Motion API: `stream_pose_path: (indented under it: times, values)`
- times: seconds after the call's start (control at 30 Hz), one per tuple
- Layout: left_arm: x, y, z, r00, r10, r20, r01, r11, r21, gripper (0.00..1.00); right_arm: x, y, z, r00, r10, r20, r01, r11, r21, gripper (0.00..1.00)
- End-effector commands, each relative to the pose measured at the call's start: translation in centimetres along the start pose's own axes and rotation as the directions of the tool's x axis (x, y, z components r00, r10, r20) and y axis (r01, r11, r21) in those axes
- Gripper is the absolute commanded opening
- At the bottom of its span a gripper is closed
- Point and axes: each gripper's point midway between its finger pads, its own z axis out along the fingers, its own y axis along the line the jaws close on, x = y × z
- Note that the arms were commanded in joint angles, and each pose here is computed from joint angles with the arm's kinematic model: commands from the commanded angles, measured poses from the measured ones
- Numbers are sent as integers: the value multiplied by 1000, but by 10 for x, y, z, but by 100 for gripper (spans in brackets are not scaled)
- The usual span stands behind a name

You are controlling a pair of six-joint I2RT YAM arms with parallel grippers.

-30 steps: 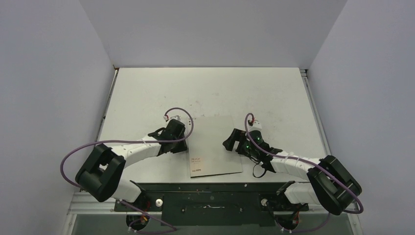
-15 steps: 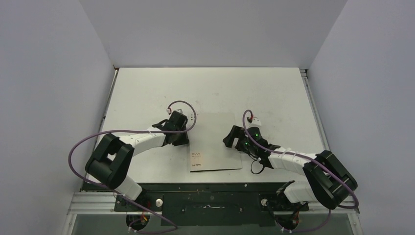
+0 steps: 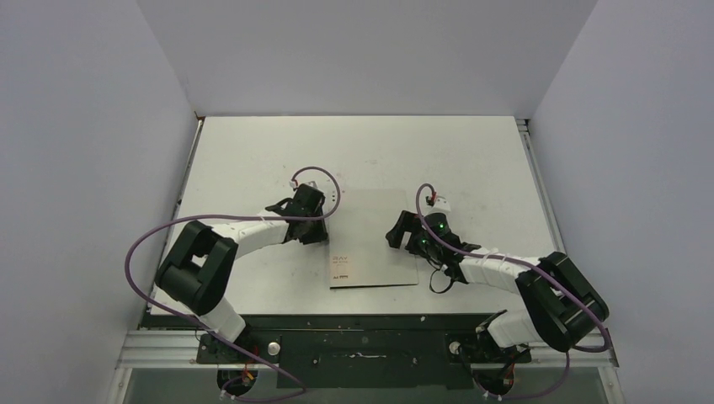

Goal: Put the files into the folder

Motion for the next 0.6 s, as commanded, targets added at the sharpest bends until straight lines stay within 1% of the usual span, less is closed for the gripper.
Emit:
stream_pose_path:
  times: [0.0, 0.17, 0.3, 0.43, 0.57]
  values:
    - [-19, -28, -5, 999, -16, 29, 13, 994, 107, 24, 23, -7, 4, 995, 2, -97, -1, 1000, 16, 94]
    - [-26, -27, -10, 999, -28, 47, 23, 994, 111, 24, 24, -9, 5, 995, -2, -98, 5, 1000, 29, 94]
    - [-33, -28, -17, 997, -44, 69, 35, 992, 122, 28, 14, -11, 2, 997, -12, -75, 16, 998, 54, 93]
    - [-40, -27, -28, 993, -57, 100, 44, 991, 128, 31, -2, -15, -4, 998, -45, -36, 48, 994, 96, 92]
    - [-50, -28, -46, 988, -72, 136, 52, 987, 149, 36, -31, -13, -19, 995, -93, 35, 88, 988, 128, 90]
